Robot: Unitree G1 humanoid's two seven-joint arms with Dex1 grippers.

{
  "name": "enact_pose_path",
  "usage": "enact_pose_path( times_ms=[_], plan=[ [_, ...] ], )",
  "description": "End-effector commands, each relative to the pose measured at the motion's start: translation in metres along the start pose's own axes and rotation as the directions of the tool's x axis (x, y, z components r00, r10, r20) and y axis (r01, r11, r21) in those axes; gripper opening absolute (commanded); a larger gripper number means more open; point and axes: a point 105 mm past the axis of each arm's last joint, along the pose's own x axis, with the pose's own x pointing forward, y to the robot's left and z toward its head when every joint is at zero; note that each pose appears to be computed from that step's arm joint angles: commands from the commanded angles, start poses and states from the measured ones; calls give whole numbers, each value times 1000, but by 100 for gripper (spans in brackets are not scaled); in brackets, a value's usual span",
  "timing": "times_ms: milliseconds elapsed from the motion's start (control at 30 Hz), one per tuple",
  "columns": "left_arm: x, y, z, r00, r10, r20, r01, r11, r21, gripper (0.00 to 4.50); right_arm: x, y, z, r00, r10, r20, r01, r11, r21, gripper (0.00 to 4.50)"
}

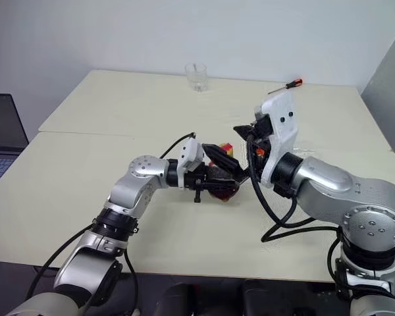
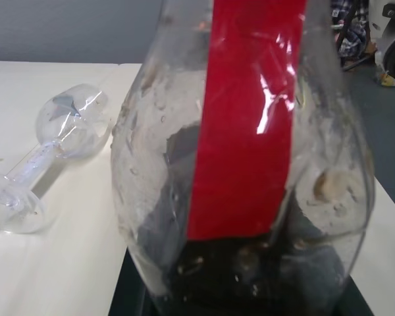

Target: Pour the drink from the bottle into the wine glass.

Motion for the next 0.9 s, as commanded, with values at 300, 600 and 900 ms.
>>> enact_pose_path(
  times_ms=[300, 600, 900],
  plan=[
    [1, 2, 19, 999, 4, 33, -6, 997, 79, 95, 0, 0, -6, 998, -47, -36, 47, 999, 3, 450],
    [0, 3, 17, 1000, 8, 28, -10, 997, 81, 95, 2, 5, -8, 999, -19, -38, 19, 1000, 14, 243],
    [2, 0, 17, 1000, -1, 26, -1, 997, 76, 93, 3, 4, 1, 997, 74, -17, -75, 994, -77, 124]
  ],
)
